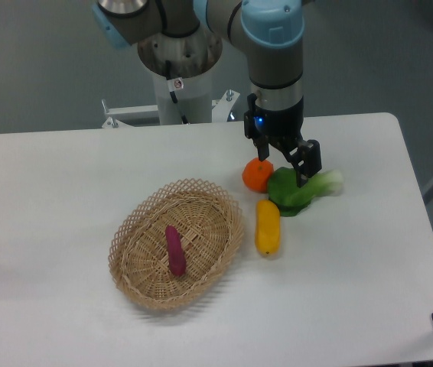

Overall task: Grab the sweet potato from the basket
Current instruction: 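Raise the open gripper away from the orange and bok choy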

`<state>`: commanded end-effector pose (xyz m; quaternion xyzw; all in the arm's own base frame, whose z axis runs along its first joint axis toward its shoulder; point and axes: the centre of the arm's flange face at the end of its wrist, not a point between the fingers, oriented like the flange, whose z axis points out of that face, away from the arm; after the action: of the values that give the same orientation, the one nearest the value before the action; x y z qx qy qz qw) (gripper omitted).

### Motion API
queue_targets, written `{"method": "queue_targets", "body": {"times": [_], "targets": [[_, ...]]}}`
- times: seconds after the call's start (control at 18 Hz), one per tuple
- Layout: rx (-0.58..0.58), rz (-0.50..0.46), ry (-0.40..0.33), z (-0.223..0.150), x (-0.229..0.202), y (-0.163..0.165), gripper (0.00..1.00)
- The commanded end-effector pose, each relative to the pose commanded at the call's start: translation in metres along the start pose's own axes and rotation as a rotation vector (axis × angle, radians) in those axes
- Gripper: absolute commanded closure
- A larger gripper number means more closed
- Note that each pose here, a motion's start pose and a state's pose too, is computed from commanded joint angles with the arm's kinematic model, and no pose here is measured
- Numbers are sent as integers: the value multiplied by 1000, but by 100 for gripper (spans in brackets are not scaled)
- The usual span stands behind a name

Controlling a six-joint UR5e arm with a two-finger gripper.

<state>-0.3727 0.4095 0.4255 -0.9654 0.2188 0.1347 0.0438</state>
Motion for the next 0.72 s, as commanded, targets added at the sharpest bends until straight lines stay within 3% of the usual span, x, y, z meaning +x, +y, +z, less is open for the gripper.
{"method": "queue_targets", "body": {"times": [0.39,0.72], "targets": [[-7,-12,14,6,4,-5,0],[10,-151,41,34,24,-22,0]]}}
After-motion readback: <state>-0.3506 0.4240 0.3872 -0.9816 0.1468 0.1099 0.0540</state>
